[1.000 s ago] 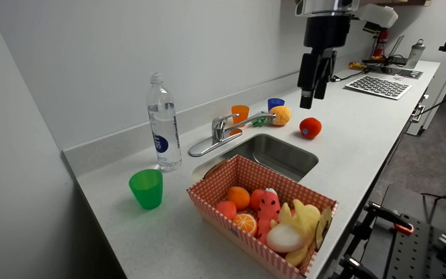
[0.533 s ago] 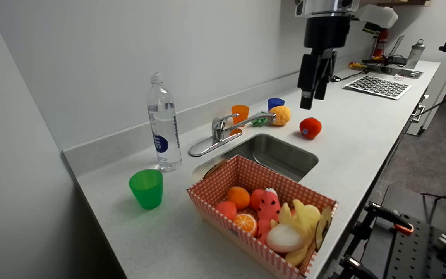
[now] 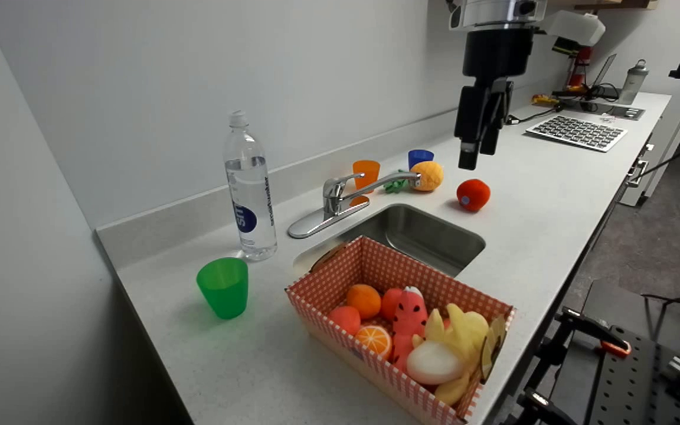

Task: Move the basket to the right

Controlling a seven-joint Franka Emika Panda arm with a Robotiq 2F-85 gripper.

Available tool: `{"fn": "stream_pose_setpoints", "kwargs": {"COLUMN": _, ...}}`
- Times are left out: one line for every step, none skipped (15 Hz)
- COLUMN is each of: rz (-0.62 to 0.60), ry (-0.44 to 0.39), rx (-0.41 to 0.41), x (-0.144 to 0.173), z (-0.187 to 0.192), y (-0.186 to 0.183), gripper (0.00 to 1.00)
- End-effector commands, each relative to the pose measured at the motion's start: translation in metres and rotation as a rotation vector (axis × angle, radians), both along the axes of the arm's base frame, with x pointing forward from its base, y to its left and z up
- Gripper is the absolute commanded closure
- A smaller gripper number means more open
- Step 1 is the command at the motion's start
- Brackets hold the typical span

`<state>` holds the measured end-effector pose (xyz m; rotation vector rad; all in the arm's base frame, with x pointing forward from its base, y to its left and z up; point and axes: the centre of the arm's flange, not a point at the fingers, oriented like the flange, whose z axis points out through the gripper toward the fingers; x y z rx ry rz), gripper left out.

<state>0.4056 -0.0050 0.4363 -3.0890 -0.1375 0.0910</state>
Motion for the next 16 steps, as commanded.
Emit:
{"fn": "stream_pose_setpoints", "kwargs": {"rz": 0.030, "ry": 0.023, "rx": 0.022, "x": -0.002, "z": 0.002, "y": 0.001, "gripper": 0.00}}
{"fn": "stream_pose_setpoints", "kwargs": {"rz": 0.035, "ry": 0.030, "rx": 0.020, "x": -0.002, "z": 0.002, "y": 0.000, "gripper": 0.00}}
{"fn": "stream_pose_setpoints", "kwargs": {"rz": 0.038, "ry": 0.039, "rx": 0.020, "x": -0.003, "z": 0.001, "y": 0.000, "gripper": 0.00}}
{"fn": "stream_pose_setpoints", "kwargs": {"rz": 0.042, "ry": 0.050, "rx": 0.024, "x": -0.004, "z": 0.001, "y": 0.001, "gripper": 0.00}}
{"fn": "stream_pose_setpoints", "kwargs": {"rz": 0.045, "ry": 0.064, "rx": 0.024, "x": -0.005, "z": 0.001, "y": 0.001, "gripper": 0.00}}
{"fn": "stream_pose_setpoints", "kwargs": {"rz": 0.050, "ry": 0.069, "rx": 0.025, "x": -0.006, "z": 0.000, "y": 0.001, "gripper": 0.00}}
{"fn": "stream_pose_setpoints", "kwargs": {"rz": 0.051, "ry": 0.073, "rx": 0.041, "x": 0.002, "z": -0.077, "y": 0.018, "gripper": 0.00}}
{"fn": "stream_pose_setpoints", "kwargs": {"rz": 0.048, "ry": 0.066, "rx": 0.042, "x": 0.002, "z": -0.084, "y": 0.020, "gripper": 0.00}}
{"fn": "stream_pose_setpoints", "kwargs": {"rz": 0.038, "ry": 0.076, "rx": 0.038, "x": 0.002, "z": -0.103, "y": 0.025, "gripper": 0.00}}
{"fn": "stream_pose_setpoints", "kwargs": {"rz": 0.030, "ry": 0.087, "rx": 0.035, "x": -0.001, "z": -0.118, "y": 0.028, "gripper": 0.00}}
{"fn": "stream_pose_setpoints", "kwargs": {"rz": 0.039, "ry": 0.076, "rx": 0.019, "x": -0.008, "z": -0.081, "y": 0.016, "gripper": 0.00}}
{"fn": "stream_pose_setpoints", "kwargs": {"rz": 0.043, "ry": 0.094, "rx": 0.016, "x": -0.010, "z": -0.101, "y": 0.020, "gripper": 0.00}}
{"fn": "stream_pose_setpoints", "kwargs": {"rz": 0.044, "ry": 0.106, "rx": 0.014, "x": -0.010, "z": -0.113, "y": 0.021, "gripper": 0.00}}
{"fn": "stream_pose_setpoints", "kwargs": {"rz": 0.045, "ry": 0.112, "rx": 0.013, "x": -0.009, "z": -0.118, "y": 0.022, "gripper": 0.00}}
{"fn": "stream_pose_setpoints", "kwargs": {"rz": 0.045, "ry": 0.114, "rx": 0.013, "x": -0.009, "z": -0.119, "y": 0.022, "gripper": 0.00}}
{"fn": "stream_pose_setpoints", "kwargs": {"rz": 0.044, "ry": 0.112, "rx": 0.013, "x": -0.008, "z": -0.118, "y": 0.022, "gripper": 0.00}}
